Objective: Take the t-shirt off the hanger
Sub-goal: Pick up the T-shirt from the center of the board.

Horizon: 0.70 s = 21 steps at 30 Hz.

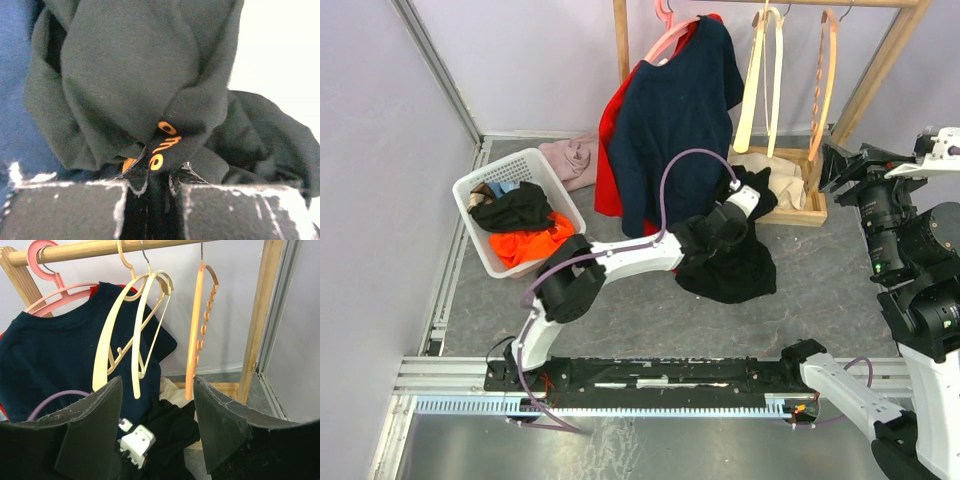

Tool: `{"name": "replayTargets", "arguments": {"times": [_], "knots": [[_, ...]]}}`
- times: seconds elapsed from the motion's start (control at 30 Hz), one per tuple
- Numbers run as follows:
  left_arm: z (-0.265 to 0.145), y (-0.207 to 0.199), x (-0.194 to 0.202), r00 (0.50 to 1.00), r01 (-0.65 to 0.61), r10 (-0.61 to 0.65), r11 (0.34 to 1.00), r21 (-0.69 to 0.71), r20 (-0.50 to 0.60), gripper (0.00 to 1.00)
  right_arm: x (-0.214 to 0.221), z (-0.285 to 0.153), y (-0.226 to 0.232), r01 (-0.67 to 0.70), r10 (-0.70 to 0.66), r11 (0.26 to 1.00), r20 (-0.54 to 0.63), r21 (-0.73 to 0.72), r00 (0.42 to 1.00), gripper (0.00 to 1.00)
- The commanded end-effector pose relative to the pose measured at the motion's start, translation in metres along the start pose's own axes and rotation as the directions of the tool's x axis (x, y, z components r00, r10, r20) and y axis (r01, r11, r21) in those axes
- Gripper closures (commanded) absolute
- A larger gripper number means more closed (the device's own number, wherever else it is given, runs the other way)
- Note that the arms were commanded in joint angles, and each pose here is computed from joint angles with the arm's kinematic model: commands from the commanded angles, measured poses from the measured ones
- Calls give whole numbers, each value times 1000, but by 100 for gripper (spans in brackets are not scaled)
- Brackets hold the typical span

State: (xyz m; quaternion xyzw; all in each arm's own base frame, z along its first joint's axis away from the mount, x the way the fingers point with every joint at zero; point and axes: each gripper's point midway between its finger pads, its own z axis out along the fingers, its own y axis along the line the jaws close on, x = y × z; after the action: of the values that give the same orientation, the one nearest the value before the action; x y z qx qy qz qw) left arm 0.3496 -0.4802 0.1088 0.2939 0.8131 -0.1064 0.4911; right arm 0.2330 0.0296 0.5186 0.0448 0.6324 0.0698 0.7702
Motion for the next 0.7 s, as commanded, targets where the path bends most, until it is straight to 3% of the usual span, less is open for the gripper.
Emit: {"name": "replayTargets", "arguments": {"times": [0.0,0.23,0.5,0.67], "knots": [[-82,-16,-72,984,50,-62,996,75,167,97,-1,3,-1,4,-4,1000,9,9,1000,34],[-144,-10,-38,988,97,-108,989,108,106,97,2,1,2,-9,9,1000,-5,-8,1000,34],[-233,26,-55,966,155,-162,987,51,203,97,4,-5,2,-20,20,1000,-15,-16,1000,34],[-267,56,-56,968,159,-148,987,-39,200,97,9,-6,5,-35,34,999,-26,-33,999,35]]}}
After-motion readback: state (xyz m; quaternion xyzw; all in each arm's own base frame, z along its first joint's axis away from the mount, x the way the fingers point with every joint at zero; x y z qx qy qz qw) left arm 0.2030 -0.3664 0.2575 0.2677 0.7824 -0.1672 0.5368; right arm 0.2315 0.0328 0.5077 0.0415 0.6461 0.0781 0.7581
